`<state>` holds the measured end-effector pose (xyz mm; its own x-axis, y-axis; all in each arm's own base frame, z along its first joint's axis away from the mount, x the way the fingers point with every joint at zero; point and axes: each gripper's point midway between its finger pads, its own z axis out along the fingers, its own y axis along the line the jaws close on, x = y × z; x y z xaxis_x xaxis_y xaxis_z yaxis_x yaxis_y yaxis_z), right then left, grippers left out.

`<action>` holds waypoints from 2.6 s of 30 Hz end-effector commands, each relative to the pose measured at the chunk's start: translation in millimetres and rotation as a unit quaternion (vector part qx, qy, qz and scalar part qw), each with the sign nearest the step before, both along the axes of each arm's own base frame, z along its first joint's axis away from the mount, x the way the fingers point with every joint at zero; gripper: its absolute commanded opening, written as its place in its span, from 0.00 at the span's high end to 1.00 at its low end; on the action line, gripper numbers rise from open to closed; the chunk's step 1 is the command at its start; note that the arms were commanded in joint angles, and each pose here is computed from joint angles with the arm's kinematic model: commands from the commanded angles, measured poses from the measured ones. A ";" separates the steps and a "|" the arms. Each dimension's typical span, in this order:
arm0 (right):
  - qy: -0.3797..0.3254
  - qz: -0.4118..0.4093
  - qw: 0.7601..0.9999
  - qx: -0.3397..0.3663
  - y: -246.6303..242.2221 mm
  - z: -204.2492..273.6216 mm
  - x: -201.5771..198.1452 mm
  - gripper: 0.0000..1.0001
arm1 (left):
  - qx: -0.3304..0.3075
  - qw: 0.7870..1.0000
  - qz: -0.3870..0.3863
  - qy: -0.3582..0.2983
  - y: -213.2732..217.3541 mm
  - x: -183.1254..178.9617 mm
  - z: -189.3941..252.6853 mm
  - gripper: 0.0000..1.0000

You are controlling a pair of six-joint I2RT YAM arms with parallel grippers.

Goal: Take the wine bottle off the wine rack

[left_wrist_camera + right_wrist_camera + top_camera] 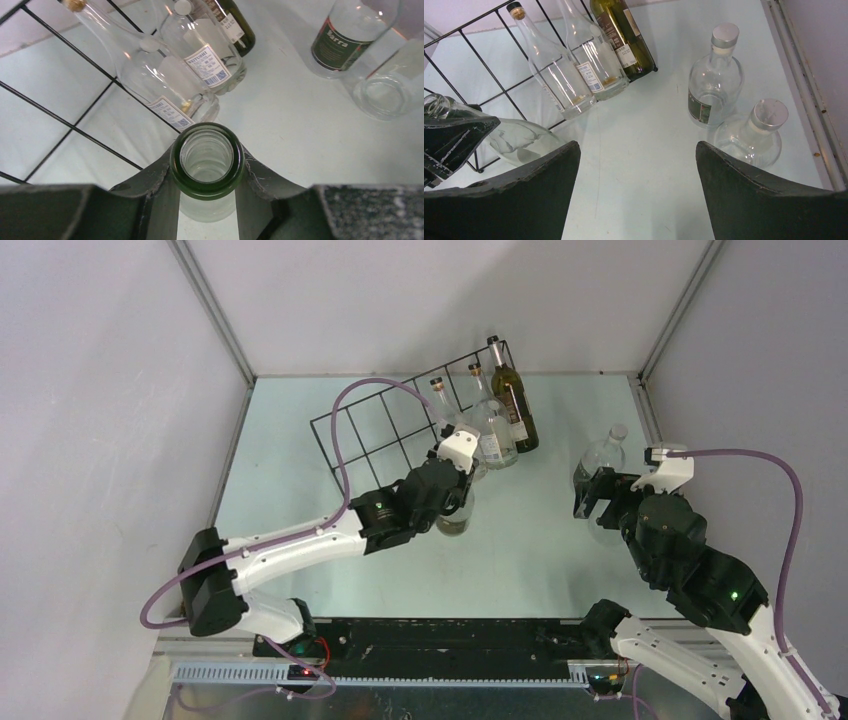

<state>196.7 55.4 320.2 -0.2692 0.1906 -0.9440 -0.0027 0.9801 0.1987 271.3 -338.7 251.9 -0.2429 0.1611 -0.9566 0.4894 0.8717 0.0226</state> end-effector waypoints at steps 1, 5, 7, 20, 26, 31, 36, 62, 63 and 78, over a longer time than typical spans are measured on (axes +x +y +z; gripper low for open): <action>-0.009 -0.007 1.000 0.007 -2.5 4.2 0.0 0.11 | -0.075 0.996 -0.044 0.021 -15.5 -18.1 34.4 1.00; -0.010 -0.007 1.000 0.007 -2.8 4.6 -0.3 0.11 | -0.086 0.993 -0.064 0.041 -19.0 -27.6 27.6 1.00; -0.010 -0.006 1.000 0.005 -2.4 4.7 -0.1 0.11 | -0.085 0.993 -0.068 0.048 -19.1 -30.1 23.7 1.00; -0.007 -0.004 1.000 -0.005 -2.7 0.2 0.4 0.11 | -0.064 0.994 -0.070 0.061 -18.7 -32.4 7.5 0.66; -0.014 -0.002 1.000 -0.004 -3.9 0.9 -0.5 0.10 | -0.058 0.994 -0.066 0.060 -18.1 -30.7 6.2 0.52; -0.012 -0.002 1.000 -0.009 -4.3 -0.4 -0.3 0.09 | -0.053 0.995 -0.061 0.059 -17.9 -28.7 5.4 0.44; -0.011 -0.003 1.000 -0.011 -5.2 -1.2 -0.9 0.09 | -0.051 0.995 -0.060 0.059 -18.5 -27.9 6.3 0.34; -0.055 0.166 0.984 -0.021 57.3 5.9 2.3 0.03 | -0.153 0.986 -0.059 -0.013 27.2 -45.0 126.0 0.00; -0.053 0.174 0.983 -0.021 62.6 4.6 4.2 0.01 | -0.154 0.987 -0.049 -0.019 33.7 -43.6 130.2 0.00; -0.047 0.286 0.957 0.026 183.6 -0.1 25.4 0.00 | -0.181 0.971 0.150 0.030 195.8 -12.8 65.5 0.00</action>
<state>216.3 209.4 301.1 -0.2875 -0.0112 -0.9577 -0.5173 0.8433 0.1454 266.1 -165.9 336.3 -0.2483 -0.2559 -0.9343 0.2608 0.9112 -0.3189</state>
